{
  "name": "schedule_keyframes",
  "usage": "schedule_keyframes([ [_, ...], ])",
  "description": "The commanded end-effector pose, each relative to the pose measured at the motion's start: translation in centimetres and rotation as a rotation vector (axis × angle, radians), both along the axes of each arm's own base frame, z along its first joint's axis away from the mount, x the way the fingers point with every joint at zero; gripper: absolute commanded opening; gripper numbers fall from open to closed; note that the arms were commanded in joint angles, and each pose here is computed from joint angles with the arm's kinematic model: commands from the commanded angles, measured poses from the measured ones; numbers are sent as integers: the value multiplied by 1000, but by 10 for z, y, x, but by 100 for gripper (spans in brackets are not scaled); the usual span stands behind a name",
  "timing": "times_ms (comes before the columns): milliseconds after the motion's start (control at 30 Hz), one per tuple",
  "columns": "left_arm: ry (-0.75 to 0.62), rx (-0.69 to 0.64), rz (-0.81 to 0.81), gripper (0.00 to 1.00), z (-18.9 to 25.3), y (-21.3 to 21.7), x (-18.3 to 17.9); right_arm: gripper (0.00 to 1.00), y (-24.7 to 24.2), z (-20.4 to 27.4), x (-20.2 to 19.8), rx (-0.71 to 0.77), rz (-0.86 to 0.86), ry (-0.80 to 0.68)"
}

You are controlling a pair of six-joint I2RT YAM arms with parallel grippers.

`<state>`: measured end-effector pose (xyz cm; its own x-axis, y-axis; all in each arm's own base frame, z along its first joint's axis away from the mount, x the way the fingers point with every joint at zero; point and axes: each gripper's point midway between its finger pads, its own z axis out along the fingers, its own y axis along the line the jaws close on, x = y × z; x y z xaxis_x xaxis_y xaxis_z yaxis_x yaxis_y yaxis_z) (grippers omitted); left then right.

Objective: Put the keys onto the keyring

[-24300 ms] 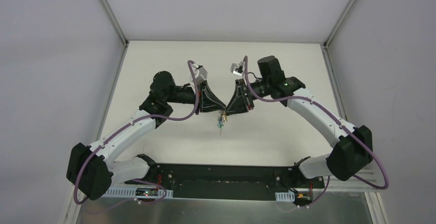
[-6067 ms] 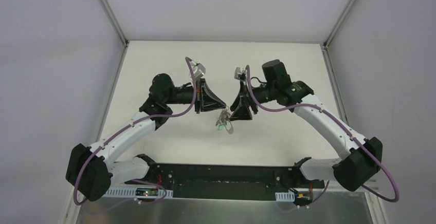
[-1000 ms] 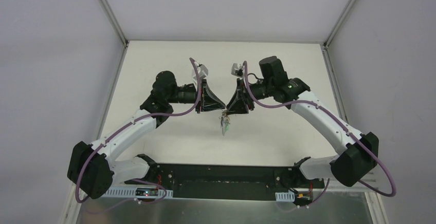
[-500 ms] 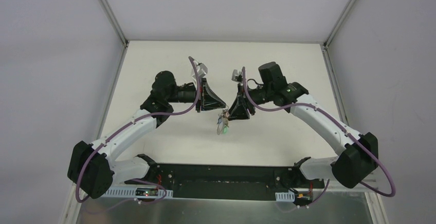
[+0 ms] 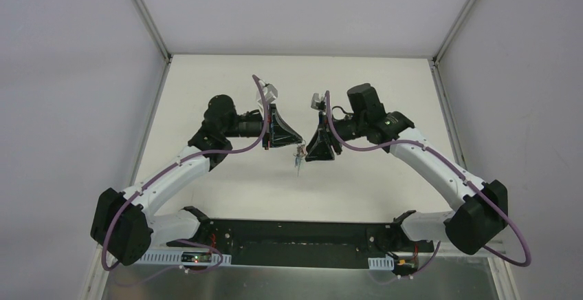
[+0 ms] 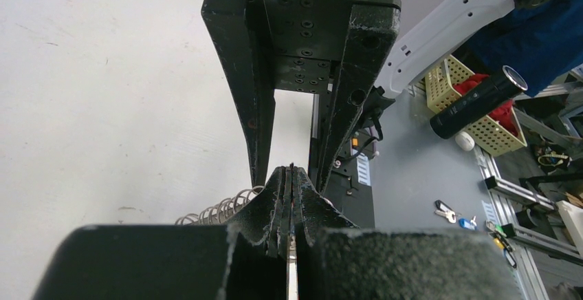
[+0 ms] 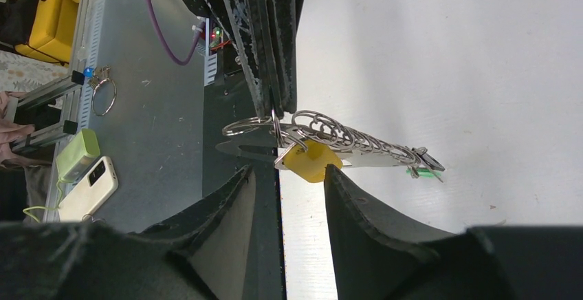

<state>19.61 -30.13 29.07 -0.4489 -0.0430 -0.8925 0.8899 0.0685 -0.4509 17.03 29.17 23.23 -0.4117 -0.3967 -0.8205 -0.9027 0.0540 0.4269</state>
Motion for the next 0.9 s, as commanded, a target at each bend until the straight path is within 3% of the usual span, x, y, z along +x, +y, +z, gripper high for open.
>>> schedule_keyframes([
  [0, -57, -37, 13, 0, 20, -2, 4, 45, 2, 12, 1, 38, 8, -53],
  [467, -28, -40, 30, 0, 21, -3, 8, 44, 11, 3, 9, 13, -20, -43],
  [867, -25, -40, 35, 0, 20, -2, 8, 21, 16, -3, 21, -18, -70, -57],
])
